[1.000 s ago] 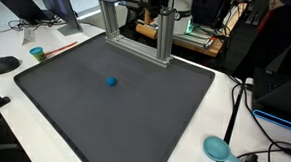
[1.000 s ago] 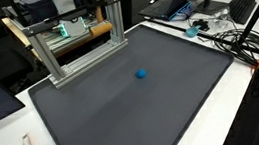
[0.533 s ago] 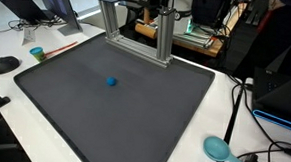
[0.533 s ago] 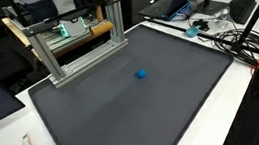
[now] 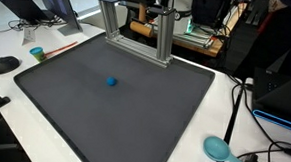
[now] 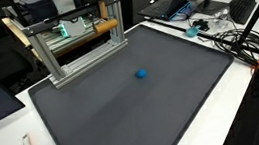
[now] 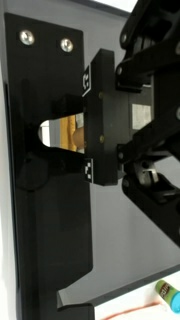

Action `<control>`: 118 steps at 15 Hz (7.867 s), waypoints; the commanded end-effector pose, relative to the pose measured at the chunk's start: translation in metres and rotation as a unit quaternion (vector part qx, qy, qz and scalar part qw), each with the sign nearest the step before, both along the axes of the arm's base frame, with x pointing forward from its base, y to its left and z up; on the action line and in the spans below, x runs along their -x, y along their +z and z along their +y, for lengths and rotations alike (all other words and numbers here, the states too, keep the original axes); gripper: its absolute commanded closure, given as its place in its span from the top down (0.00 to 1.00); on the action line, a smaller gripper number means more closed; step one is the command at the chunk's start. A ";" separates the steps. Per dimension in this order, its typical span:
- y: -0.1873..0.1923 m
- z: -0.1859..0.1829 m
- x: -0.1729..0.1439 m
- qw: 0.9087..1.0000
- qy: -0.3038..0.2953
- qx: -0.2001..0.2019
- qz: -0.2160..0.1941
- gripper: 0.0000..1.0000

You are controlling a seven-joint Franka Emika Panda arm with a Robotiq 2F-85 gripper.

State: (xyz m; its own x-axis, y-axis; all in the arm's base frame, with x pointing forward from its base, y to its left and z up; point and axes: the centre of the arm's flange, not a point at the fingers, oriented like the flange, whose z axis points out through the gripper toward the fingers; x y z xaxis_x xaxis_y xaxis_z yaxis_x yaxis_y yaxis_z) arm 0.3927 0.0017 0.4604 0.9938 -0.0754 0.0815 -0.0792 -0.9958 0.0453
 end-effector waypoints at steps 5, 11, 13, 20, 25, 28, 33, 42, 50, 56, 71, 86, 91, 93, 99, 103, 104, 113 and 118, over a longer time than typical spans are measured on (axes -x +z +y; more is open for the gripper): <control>0.027 0.004 -0.070 0.999 0.039 -0.023 -0.008 0.22; 0.018 0.013 -0.128 0.996 0.084 -0.015 -0.007 0.22; 0.010 0.012 -0.145 0.996 0.082 -0.022 -0.004 0.22; -0.006 0.011 -0.143 0.997 0.071 -0.017 0.005 0.47; -0.016 0.004 -0.154 0.997 0.068 -0.023 0.004 0.22; -0.023 -0.003 -0.166 0.998 0.064 -0.027 -0.005 0.22; -0.040 -0.009 -0.184 0.998 0.060 -0.030 -0.010 0.22; -0.067 -0.014 -0.209 0.998 0.045 -0.037 -0.014 0.22; -0.100 -0.027 -0.226 0.998 0.038 -0.045 -0.011 0.22; -0.117 -0.030 -0.233 0.998 0.037 -0.043 -0.008 0.22; -0.142 -0.032 -0.238 0.998 0.043 -0.045 0.025 0.22; -0.158 -0.033 -0.249 0.998 0.040 -0.036 0.016 0.22; -0.166 -0.032 -0.250 0.997 0.043 -0.043 0.039 0.22; -0.169 -0.031 -0.249 0.997 0.045 -0.043 0.050 0.22; -0.175 -0.030 -0.251 0.996 0.045 -0.049 0.061 0.22; -0.168 -0.031 -0.256 0.998 0.038 -0.044 0.024 0.22; -0.167 -0.031 -0.257 0.998 0.037 -0.044 0.017 0.22; -0.184 -0.025 -0.252 0.995 0.054 -0.047 0.065 0.22; -0.185 -0.025 -0.253 0.995 0.054 -0.047 0.075 0.22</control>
State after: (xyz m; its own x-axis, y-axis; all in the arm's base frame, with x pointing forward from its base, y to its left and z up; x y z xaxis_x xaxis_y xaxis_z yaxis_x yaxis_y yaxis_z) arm 0.6413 -0.0245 0.3155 0.9997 0.0208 -0.0096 0.0206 -0.9995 -0.0234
